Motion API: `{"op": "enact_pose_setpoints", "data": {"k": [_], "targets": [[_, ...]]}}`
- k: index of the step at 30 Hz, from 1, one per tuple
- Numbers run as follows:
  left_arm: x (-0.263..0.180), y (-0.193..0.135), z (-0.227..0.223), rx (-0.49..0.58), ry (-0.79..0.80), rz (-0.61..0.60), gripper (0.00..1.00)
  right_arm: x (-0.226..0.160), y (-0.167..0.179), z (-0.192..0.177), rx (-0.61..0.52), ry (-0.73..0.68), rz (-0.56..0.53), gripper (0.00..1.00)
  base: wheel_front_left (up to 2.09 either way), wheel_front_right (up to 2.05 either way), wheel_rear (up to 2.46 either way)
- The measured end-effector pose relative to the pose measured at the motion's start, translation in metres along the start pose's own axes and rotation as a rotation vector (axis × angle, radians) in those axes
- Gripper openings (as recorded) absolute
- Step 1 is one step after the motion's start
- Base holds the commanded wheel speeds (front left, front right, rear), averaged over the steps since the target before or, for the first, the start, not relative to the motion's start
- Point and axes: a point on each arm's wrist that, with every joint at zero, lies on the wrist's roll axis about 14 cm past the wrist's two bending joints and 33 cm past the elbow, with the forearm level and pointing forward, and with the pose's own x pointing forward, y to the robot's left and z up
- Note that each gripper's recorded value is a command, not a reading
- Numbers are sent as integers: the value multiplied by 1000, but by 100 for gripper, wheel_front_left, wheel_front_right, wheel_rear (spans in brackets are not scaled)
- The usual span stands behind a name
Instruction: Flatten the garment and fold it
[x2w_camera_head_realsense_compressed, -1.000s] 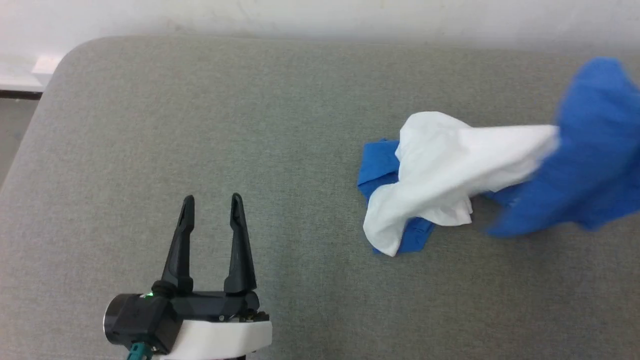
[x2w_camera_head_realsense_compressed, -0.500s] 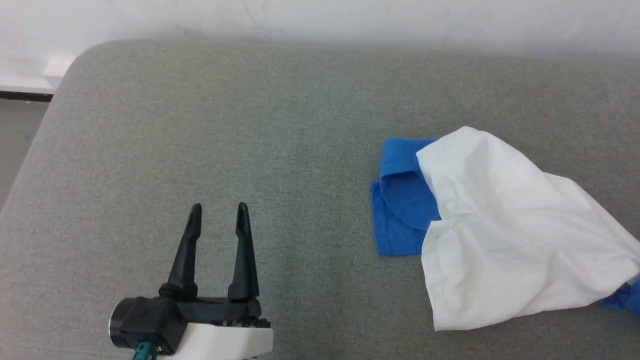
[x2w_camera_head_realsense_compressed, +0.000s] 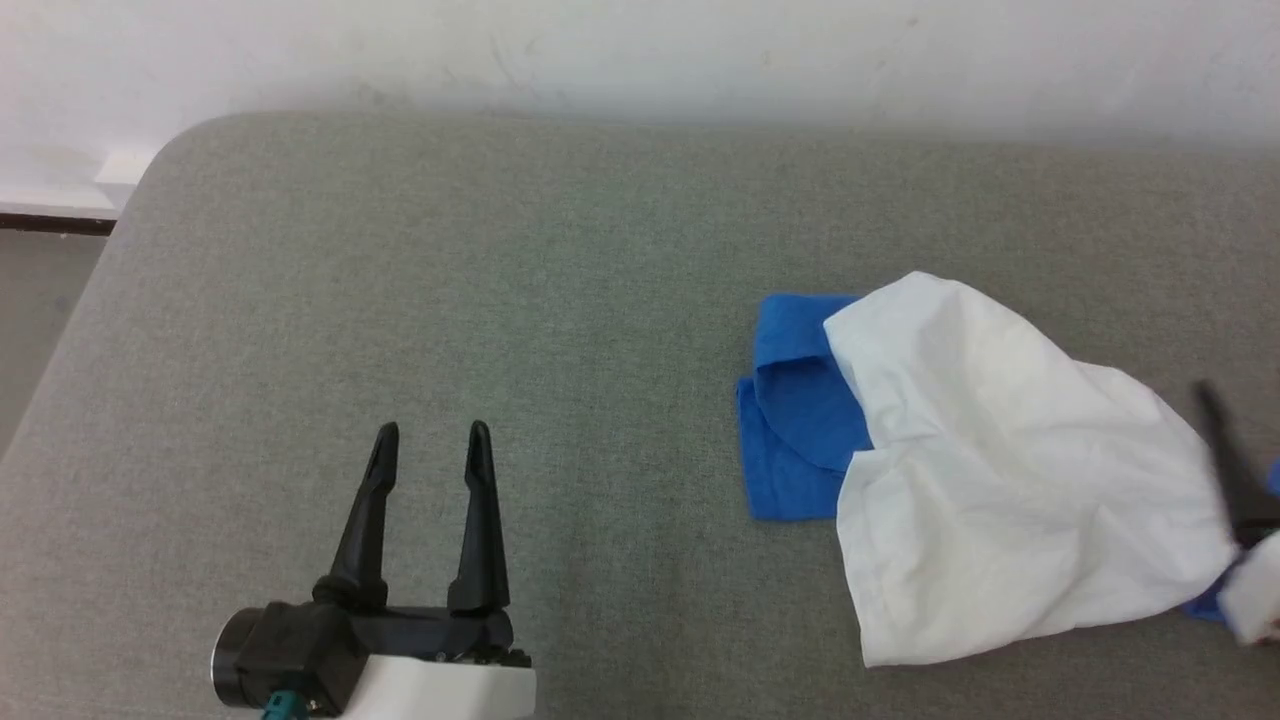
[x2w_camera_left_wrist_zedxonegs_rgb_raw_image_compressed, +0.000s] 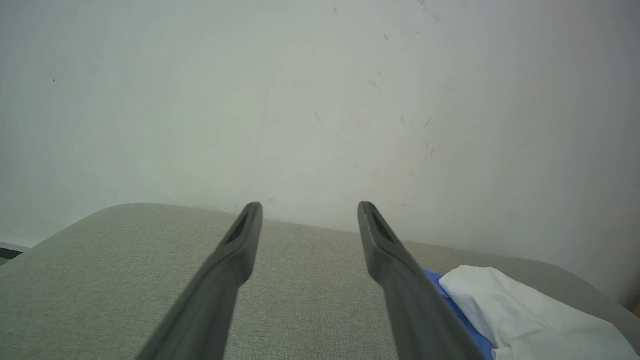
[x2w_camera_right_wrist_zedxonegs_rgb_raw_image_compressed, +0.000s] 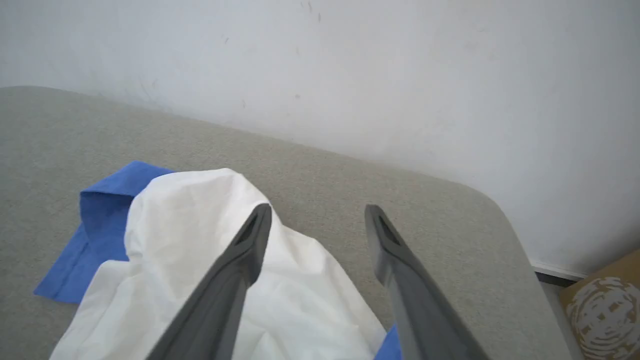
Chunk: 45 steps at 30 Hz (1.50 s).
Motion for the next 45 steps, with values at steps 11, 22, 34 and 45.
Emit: {"op": "enact_pose_setpoints", "data": {"k": [11,22,34,45], "targets": [[3,5,-8,3,23,21,100,1,121,-97,-1,364,394,100,0,0,0],[1,21,-7,12,25,86,100,0,166,-162,-151,580,582,84,0,0,0],[4,15,-6,-9,17,71,100,10,187,-89,-26,419,670,0,0,0,0],[14,-6,-14,-52,29,6,100,-85,133,-142,-21,847,708,0,0,0,0]]}}
